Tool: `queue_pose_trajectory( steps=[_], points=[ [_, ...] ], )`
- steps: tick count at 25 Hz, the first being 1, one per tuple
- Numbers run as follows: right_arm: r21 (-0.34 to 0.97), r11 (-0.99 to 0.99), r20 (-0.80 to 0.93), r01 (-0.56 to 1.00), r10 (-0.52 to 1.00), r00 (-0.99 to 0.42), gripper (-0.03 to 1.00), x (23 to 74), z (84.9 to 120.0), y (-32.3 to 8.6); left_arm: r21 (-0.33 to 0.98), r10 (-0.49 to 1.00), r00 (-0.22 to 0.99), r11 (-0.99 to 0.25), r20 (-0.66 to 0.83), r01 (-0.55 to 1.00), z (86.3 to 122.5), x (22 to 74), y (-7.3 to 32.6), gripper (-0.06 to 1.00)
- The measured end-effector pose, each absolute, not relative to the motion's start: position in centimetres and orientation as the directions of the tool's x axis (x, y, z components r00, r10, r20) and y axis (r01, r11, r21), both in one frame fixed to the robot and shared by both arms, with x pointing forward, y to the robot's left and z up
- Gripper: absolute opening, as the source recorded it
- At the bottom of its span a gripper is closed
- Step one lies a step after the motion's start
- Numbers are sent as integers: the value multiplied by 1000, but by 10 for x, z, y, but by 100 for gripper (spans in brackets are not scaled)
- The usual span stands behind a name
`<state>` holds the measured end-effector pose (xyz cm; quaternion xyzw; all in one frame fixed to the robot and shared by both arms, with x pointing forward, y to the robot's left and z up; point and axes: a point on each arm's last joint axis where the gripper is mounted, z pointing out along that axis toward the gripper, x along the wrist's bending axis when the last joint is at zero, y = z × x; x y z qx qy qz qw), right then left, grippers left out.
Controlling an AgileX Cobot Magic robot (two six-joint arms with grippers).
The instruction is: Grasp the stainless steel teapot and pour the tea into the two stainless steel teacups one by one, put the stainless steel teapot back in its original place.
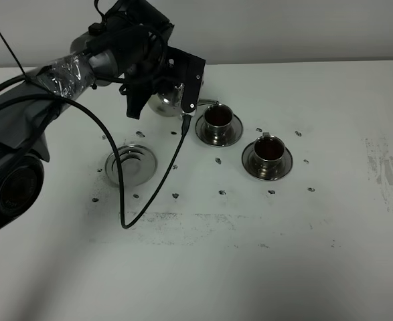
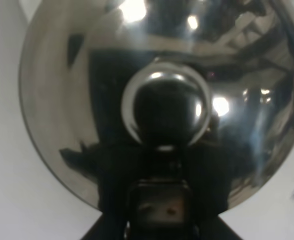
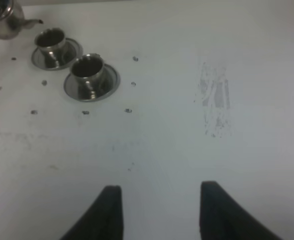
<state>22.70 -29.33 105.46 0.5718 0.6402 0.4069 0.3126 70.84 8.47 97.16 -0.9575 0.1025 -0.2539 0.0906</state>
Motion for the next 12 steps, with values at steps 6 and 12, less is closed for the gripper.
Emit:
queue_pose_trajectory(
  steps=[6, 12],
  points=[
    [878, 15, 65, 478, 986, -151, 35, 227, 1055, -293, -97, -131, 895, -990, 426, -99, 981, 702, 88, 18],
    [878, 15, 65, 478, 986, -151, 35, 227, 1055, -293, -15, -14, 916, -1000, 402, -8, 1004, 692, 102, 18]
  ],
)
